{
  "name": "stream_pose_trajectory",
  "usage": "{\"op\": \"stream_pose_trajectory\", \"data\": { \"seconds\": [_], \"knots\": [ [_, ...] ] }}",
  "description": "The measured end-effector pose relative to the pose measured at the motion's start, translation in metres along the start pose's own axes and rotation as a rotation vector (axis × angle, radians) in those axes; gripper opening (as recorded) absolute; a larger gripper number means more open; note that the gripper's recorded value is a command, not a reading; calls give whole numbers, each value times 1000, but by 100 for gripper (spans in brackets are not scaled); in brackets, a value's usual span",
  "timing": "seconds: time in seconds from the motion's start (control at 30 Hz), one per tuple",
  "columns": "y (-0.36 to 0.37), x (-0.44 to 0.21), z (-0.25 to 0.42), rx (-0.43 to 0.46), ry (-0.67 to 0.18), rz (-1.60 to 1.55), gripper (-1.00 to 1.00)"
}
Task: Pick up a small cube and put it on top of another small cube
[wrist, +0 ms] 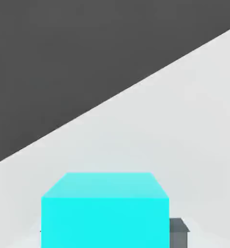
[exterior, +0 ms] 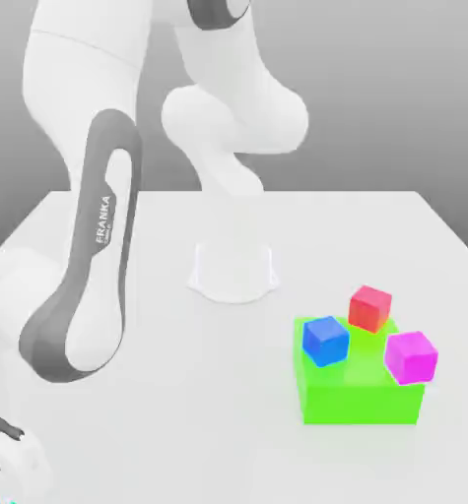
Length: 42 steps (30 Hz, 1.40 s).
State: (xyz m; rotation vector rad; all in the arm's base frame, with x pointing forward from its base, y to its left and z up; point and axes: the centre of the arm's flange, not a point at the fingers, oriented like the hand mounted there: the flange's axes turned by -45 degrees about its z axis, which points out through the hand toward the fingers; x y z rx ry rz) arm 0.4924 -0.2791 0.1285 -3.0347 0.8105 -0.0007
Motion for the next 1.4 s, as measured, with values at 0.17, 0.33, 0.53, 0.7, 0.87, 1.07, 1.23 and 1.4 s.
{"op": "stream_pose_trajectory", "data": {
  "seconds": [0.17,0.33,0.53,0.7,0.87,1.07,1.23,1.4],
  "knots": [
    [-3,-1,-56,2,-1,-8,-100],
    [-107,-46,-98,58,-13,-291,-100],
    [-229,-144,-140,104,-28,-717,-100],
    [-286,-240,-166,113,-33,-1056,-100],
    [-308,-334,-184,95,-29,-1380,-100],
    [-303,-441,-190,33,-12,-1779,-100],
    [-297,-470,-157,2,-3,-1903,-100],
    [-295,-471,-128,0,-3,-1907,100]
  ]
}}
